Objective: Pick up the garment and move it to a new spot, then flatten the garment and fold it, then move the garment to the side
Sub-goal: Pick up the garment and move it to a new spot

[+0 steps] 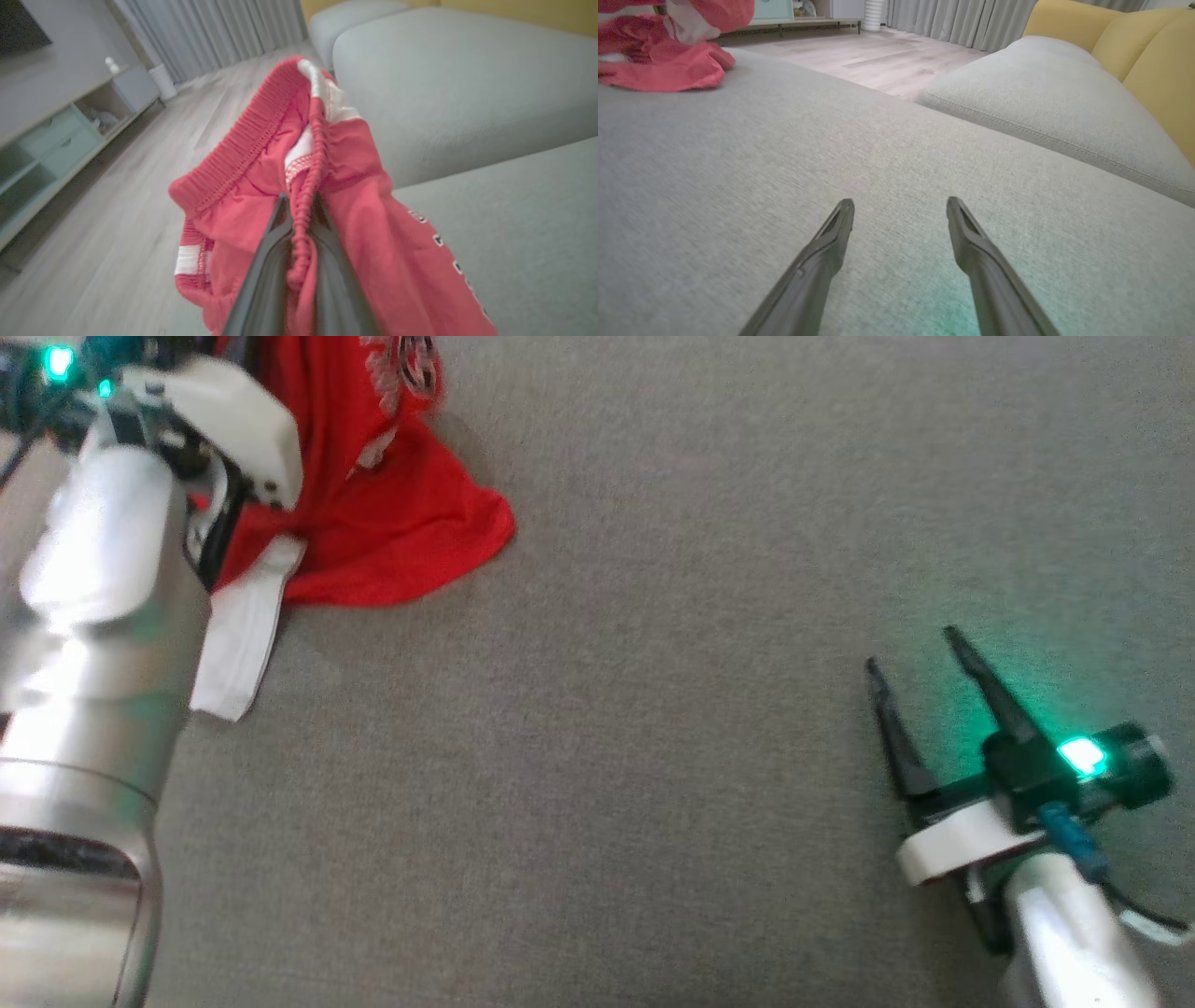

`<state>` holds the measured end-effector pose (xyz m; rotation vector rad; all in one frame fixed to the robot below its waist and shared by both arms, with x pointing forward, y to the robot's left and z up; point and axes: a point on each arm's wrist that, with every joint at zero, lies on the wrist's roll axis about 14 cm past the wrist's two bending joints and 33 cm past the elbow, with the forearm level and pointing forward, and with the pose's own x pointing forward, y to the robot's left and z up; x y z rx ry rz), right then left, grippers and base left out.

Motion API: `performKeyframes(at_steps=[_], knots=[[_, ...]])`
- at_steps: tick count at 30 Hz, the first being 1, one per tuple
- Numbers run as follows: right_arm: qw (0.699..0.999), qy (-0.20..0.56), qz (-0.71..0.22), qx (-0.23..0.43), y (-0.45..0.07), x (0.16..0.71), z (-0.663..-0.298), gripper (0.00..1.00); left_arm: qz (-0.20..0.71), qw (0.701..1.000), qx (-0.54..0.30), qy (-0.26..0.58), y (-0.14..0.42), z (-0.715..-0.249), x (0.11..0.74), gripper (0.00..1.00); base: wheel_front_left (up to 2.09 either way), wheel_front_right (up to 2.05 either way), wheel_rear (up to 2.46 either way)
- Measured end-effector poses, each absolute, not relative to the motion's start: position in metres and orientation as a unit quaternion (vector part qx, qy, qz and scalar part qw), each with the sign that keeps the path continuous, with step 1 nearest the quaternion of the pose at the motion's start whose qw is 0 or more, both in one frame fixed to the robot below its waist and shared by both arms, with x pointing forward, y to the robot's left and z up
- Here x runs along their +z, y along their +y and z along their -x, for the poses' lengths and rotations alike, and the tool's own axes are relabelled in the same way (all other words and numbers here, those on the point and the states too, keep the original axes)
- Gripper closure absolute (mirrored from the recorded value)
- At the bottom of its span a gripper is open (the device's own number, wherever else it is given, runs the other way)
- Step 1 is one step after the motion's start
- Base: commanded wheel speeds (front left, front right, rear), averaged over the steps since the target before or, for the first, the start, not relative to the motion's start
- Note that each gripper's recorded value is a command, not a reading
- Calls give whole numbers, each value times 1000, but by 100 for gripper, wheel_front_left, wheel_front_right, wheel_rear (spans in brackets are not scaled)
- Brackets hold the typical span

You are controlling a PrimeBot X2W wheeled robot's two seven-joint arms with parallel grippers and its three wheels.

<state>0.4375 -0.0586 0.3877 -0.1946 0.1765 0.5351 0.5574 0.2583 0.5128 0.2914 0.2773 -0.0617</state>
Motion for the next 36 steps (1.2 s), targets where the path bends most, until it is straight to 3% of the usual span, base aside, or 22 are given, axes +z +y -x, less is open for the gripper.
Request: performKeyframes(at_steps=[7, 11, 20, 23, 26, 33, 34, 35, 36], knots=[[969, 50, 71, 231, -62, 431, -420, 0, -165, 982, -94, 23, 204, -566, 606, 100, 0, 0, 0], [978, 37, 70, 191, -88, 448, -406, 0, -151, 974, -168, -28, 137, -566, 649, 100, 0, 0, 0], [996, 20, 34, 77, -158, 472, -364, 0, -108, 919, -362, -116, -32, -533, 706, 100, 0, 0, 0], [999, 18, 26, 43, -178, 475, -357, 0, -107, 895, -420, -103, -82, -519, 678, 100, 0, 0, 0], [999, 27, 20, 22, -190, 471, -357, 0, -113, 874, -469, -60, -118, -502, 606, 100, 0, 0, 0], [998, 67, 11, 0, -206, 445, -371, 0, -76, 859, -496, 104, -121, -450, 409, 100, 0, 0, 0], [998, 67, 11, 0, -206, 445, -371, 0, -76, 859, -496, 104, -121, -450, 409, 42, 0, 0, 0], [997, 72, 11, -2, -207, 442, -372, 0, -70, 858, -496, 116, -121, -444, 396, 0, 0, 0, 0], [997, 77, 11, -5, -208, 439, -372, 0, -66, 860, -492, 118, -122, -441, 389, 0, 0, 0, 0]])
